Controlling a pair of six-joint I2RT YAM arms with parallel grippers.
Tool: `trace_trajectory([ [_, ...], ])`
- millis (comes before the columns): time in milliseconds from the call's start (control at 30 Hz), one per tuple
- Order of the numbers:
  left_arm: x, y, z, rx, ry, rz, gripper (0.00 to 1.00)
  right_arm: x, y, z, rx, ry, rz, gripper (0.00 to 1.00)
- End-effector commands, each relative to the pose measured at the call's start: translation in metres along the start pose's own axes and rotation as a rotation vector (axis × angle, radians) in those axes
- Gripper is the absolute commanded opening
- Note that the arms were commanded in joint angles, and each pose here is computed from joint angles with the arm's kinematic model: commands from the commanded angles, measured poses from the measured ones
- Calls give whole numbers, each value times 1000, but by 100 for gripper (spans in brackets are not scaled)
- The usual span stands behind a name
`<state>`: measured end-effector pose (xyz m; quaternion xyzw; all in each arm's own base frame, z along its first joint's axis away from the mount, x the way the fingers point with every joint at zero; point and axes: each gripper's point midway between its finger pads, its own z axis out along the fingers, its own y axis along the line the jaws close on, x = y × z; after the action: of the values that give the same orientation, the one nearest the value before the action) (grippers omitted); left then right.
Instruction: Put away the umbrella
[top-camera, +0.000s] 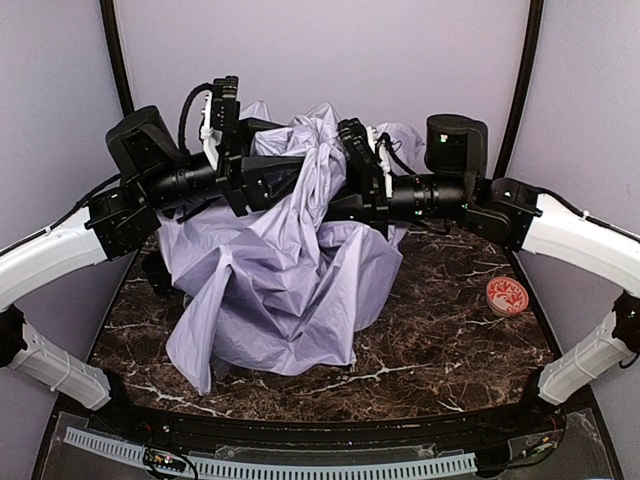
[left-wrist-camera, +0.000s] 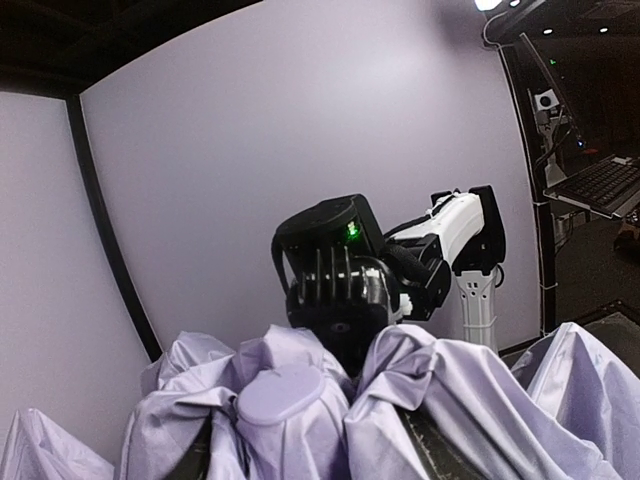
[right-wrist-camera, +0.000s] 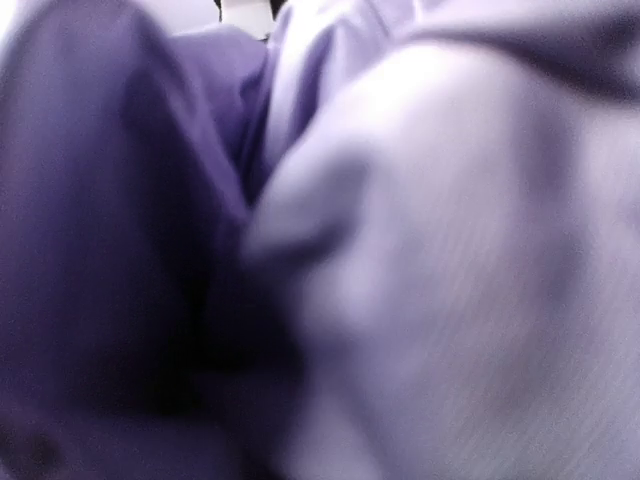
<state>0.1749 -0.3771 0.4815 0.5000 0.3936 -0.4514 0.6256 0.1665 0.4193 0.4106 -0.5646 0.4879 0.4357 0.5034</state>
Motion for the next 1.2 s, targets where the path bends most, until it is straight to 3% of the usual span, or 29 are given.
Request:
trace_trajectory([
  [0, 73, -4, 2, -31, 201, -130, 15, -24, -3, -11, 75, -124, -48, 47],
  [133, 74, 3, -1, -82, 223, -135, 21, -18, -3, -15, 85, -111, -19, 27],
  [300, 72, 7, -1, -103, 229, -141, 56, -15, -3, -17, 81, -108, 14, 11],
  [467, 54, 16, -11, -173, 217, -86, 73, -9, -11, -28, 134, -106, 29, 2],
  [667, 22, 26, -34, -279, 196, -12, 97, -1, -22, -44, 201, -87, 57, 0],
  [933, -37, 22, -86, -406, 152, 28, 99, 12, -43, -69, 319, -40, 69, 0],
  [1167, -11, 17, -135, -542, 321, -89, 99, 14, -47, -75, 332, -16, 43, 0],
])
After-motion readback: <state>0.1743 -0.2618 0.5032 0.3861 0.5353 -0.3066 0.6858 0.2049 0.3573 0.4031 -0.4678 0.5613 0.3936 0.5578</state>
